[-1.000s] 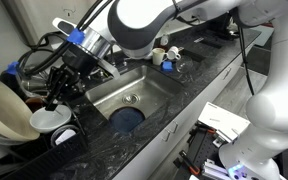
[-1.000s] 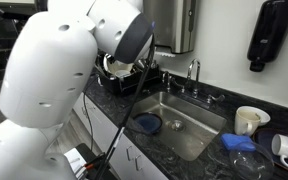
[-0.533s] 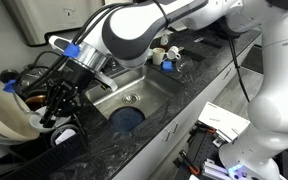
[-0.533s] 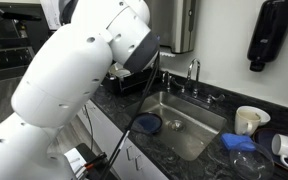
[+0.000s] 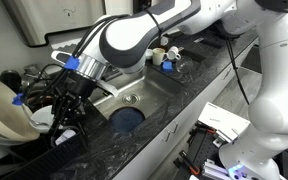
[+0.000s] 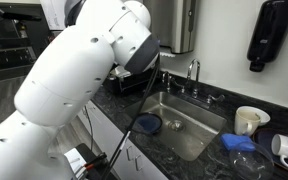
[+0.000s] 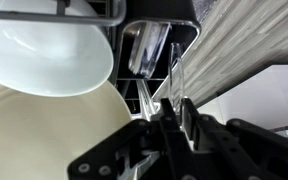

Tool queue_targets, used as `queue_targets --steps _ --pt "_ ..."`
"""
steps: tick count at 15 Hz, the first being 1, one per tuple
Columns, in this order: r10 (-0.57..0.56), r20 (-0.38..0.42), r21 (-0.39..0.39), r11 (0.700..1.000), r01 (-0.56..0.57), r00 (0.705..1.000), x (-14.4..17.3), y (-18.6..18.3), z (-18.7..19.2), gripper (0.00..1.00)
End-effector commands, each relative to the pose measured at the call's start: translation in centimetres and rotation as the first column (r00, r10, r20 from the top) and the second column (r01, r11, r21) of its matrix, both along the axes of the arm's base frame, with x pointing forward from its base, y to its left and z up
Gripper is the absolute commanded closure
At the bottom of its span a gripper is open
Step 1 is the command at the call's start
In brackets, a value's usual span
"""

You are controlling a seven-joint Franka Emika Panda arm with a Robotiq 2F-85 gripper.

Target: Remove the fork from the sink and put it on the dish rack

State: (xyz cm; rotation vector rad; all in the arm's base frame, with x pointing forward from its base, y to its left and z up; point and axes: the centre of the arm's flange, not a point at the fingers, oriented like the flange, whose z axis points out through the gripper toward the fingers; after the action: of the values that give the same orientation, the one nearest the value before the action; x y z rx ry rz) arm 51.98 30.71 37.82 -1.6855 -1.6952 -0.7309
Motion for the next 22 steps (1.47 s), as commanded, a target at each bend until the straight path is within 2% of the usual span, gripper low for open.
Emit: queue_targets --steps 1,6,9,10,12,19,22 --pt "0.029 -0.019 -0.035 0.999 -0.03 0.999 1.1 1.2 -1.7 0.96" --pt "0.051 -0.056 -0.072 0.996 -0.055 0.997 2.1 3.4 -4.4 0.96" --pt "0.062 -0.055 -0.081 0.994 -0.066 0.997 2.6 4.5 -4.1 0.96" --pt "0.061 -0.054 -0.086 0.994 -0.066 0.997 2.9 4.6 -3.8 0.6" --pt "0.065 -0.059 -0.093 0.993 -0.07 0.996 3.2 4.6 -3.7 0.55" --pt "0.053 -0.077 -0.098 0.993 -0.06 0.996 3.5 4.1 -3.1 0.05" --pt "0.057 -0.078 -0.089 0.994 -0.064 0.995 3.1 4.1 -2.1 0.0"
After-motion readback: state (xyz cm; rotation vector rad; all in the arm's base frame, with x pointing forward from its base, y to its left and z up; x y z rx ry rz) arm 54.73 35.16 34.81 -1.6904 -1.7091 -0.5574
